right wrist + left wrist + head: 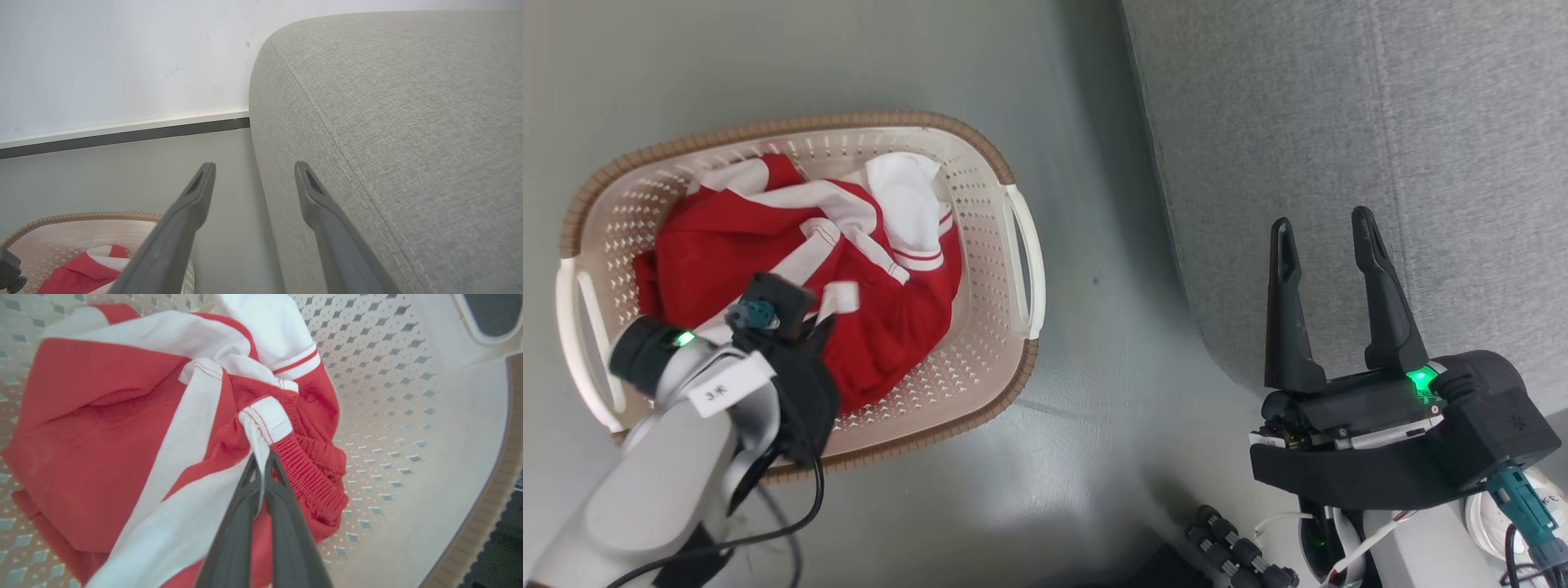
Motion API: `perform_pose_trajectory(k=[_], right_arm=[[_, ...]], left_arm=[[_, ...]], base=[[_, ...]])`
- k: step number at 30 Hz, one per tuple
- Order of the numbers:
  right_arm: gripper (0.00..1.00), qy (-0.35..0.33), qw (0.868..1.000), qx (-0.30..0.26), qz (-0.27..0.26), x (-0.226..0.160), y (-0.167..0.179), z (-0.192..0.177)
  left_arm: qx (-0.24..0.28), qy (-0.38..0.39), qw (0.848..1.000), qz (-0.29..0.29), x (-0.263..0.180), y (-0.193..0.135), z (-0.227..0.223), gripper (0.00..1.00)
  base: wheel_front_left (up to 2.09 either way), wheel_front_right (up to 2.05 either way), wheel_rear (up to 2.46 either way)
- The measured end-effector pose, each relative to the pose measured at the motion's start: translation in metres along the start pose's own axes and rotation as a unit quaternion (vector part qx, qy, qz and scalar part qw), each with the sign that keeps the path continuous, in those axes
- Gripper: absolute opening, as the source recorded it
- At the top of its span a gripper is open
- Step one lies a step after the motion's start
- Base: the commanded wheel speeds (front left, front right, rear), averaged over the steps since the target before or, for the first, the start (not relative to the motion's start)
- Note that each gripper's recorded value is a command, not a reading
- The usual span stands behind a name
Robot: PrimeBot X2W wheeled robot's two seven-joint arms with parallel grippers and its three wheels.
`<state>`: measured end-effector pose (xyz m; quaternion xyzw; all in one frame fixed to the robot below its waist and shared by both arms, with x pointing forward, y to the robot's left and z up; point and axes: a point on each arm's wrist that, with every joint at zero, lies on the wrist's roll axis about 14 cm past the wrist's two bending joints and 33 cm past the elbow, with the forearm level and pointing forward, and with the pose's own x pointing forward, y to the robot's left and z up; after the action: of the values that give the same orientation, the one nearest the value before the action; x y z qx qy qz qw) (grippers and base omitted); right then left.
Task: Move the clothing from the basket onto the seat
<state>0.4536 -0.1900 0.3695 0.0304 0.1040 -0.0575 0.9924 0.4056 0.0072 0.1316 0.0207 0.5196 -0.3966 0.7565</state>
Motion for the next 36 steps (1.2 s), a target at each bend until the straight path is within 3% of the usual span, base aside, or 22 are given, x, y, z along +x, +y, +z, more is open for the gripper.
perform_pose_trajectory(k=[5, 9, 13, 19, 23, 26, 32, 36], right_arm=[[1.00, -0.006, 1.000, -0.001, -0.006, -0.002, -0.004, 0.006], [1.00, -0.014, 1.000, -0.002, -0.007, -0.003, -0.005, 0.013], [1.00, -0.029, 0.999, -0.016, 0.004, -0.002, 0.000, 0.024], [1.00, -0.062, 0.993, -0.056, 0.087, 0.006, 0.053, 0.041], [1.00, -0.064, 0.976, -0.074, 0.196, -0.001, 0.110, 0.039], [1.00, -0.064, 0.962, -0.086, 0.251, -0.007, 0.133, 0.038], [1.00, -0.062, 0.930, -0.091, 0.350, -0.030, 0.182, 0.041], [1.00, -0.064, 0.915, -0.096, 0.386, -0.047, 0.202, 0.045]], left_arm=[[-0.057, -0.088, 0.994, -0.011, -0.006, -0.013, 0.043, 0.00], [-0.113, -0.187, 0.976, -0.004, -0.028, -0.008, 0.089, 0.00], [-0.133, -0.261, 0.956, 0.007, -0.059, -0.003, 0.117, 0.00], [-0.127, -0.352, 0.927, 0.021, -0.118, -0.007, 0.143, 0.00], [-0.114, -0.407, 0.906, 0.022, -0.157, -0.015, 0.165, 0.00], [-0.101, -0.437, 0.894, 0.017, -0.183, -0.028, 0.175, 0.00], [-0.072, -0.496, 0.865, 0.016, -0.237, -0.051, 0.197, 0.00], [-0.060, -0.518, 0.853, 0.014, -0.265, -0.071, 0.199, 0.00]], base=[[0.00, 0.00, 0.00], [0.00, 0.00, 0.00], [0.00, 0.00, 0.00], [0.00, 0.00, 0.00], [0.00, 0.00, 0.00], [0.00, 0.00, 0.00], [0.00, 0.00, 0.00], [0.00, 0.00, 0.00]])
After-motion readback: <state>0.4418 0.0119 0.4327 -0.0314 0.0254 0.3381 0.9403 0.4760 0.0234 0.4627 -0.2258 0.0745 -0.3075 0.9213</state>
